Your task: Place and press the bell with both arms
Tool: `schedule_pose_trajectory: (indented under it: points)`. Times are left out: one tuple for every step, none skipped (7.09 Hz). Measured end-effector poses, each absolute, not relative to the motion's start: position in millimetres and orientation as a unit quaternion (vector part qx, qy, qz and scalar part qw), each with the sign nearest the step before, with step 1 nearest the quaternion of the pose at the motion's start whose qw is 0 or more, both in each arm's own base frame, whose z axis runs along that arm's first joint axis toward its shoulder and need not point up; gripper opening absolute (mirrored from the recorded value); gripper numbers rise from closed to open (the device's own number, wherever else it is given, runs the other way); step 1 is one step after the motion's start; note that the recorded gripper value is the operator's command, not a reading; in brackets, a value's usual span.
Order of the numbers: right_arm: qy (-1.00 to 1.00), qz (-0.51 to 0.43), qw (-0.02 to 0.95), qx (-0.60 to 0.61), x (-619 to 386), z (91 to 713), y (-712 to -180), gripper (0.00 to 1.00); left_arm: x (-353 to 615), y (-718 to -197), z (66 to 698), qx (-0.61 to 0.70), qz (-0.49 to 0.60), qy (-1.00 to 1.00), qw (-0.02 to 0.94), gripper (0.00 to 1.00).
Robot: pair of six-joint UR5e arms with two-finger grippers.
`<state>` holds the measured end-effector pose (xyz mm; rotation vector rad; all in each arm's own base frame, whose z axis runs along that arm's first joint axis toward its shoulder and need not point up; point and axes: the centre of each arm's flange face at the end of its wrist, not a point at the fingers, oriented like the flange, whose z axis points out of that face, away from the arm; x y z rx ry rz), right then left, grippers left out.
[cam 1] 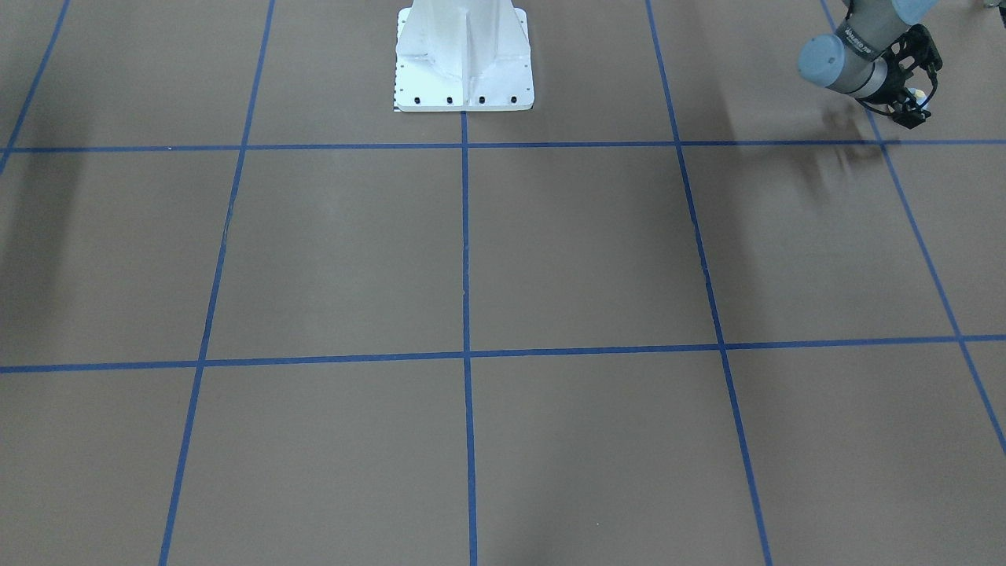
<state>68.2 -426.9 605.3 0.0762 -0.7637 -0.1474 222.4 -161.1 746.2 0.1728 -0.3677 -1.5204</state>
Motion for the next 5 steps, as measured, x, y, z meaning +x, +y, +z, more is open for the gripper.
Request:
schedule_pose_trajectory:
  points:
    - [-0.372,-0.072,0.925,0.038,68,605,-427,1.00,225,-159,752,0.077,-0.684,-0.164,0.706,1.00]
    - [-0.372,-0.073,0.925,0.039,68,603,-427,1.00,228,-158,762,0.078,-0.684,-0.162,0.707,1.00]
    - [-0.371,-0.074,0.925,0.041,69,601,-426,1.00,229,-157,768,0.078,-0.684,-0.161,0.707,1.00]
    - [-0.371,-0.074,0.925,0.042,69,600,-425,1.00,230,-156,771,0.079,-0.685,-0.161,0.706,1.00]
    - [-0.371,-0.074,0.925,0.042,69,601,-425,1.00,230,-155,772,0.080,-0.685,-0.162,0.706,1.00]
